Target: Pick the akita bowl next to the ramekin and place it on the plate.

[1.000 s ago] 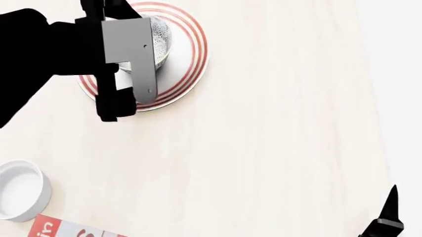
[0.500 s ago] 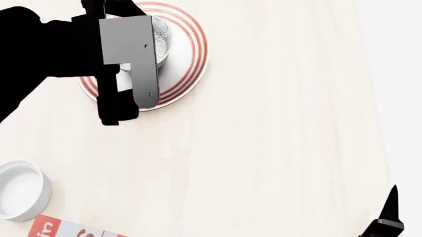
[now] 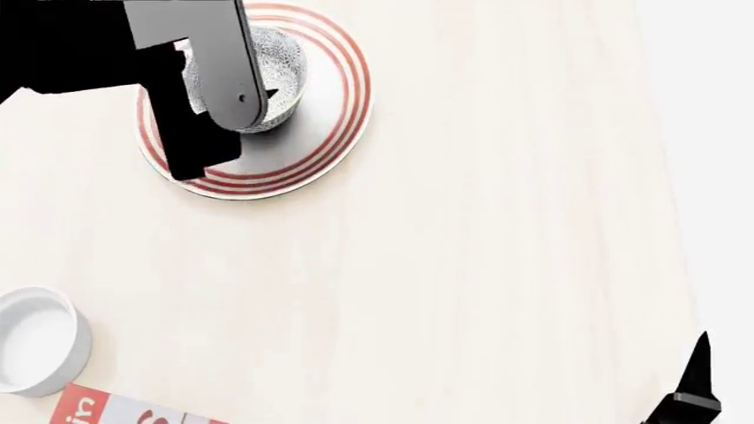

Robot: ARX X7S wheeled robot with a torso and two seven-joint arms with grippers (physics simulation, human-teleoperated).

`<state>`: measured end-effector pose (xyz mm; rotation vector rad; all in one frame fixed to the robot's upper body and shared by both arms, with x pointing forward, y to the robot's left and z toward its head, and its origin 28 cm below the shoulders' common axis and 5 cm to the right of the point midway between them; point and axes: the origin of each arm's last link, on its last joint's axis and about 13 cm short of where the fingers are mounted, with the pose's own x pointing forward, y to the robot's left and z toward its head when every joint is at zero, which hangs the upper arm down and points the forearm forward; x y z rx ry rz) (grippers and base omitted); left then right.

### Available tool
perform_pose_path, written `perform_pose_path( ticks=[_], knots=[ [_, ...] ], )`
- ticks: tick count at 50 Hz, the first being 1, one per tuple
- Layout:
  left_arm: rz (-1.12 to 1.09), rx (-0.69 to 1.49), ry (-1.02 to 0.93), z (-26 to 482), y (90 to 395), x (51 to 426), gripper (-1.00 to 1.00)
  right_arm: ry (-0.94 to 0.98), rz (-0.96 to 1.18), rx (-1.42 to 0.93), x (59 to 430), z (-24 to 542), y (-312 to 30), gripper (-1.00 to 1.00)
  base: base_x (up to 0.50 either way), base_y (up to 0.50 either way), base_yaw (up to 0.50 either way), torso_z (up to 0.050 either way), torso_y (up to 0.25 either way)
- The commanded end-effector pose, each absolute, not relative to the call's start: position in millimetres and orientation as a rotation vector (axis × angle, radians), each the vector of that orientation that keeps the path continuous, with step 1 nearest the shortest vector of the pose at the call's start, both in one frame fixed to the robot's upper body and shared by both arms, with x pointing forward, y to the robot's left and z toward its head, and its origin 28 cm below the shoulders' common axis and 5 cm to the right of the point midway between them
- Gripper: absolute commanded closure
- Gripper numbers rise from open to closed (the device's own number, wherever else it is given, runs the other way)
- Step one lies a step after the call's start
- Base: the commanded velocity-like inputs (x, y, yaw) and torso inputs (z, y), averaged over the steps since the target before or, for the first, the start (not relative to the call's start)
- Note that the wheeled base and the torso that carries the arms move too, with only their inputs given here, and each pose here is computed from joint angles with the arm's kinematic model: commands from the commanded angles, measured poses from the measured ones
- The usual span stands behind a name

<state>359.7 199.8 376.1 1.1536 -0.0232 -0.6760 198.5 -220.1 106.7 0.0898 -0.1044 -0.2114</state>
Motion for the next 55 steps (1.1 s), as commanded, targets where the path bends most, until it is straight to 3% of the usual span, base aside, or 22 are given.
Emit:
perform_pose_path(
  ticks=[1, 12, 30, 39, 55],
  knots=[
    [-0.672, 1.049, -0.127, 399.7, 199.8, 339.7, -1.00, -0.118, -0.225, 0.090, 196.8, 106.2, -222.4, -1.00, 0.00, 0.00, 0.00, 0.000, 0.000],
    [-0.618, 0.814, -0.289, 412.4, 213.9, 314.7, -1.00, -0.119, -0.224, 0.088, 195.8, 106.1, -222.0, -1.00, 0.00, 0.00, 0.00, 0.000, 0.000],
    [-0.401, 0.580, -0.469, 364.3, 244.7, 297.5, -1.00, -0.120, -0.222, 0.085, 196.0, 106.9, -221.1, -1.00, 0.00, 0.00, 0.00, 0.000, 0.000],
    [-0.163, 0.456, -0.497, 344.4, 253.7, 295.1, -1.00, -0.119, -0.222, 0.085, 195.1, 106.9, -220.7, -1.00, 0.00, 0.00, 0.00, 0.000, 0.000],
    [0.001, 0.275, -0.614, 325.5, 267.6, 248.9, -1.00, -0.117, -0.220, 0.082, 194.7, 107.1, -220.7, -1.00, 0.00, 0.00, 0.00, 0.000, 0.000]
  ],
)
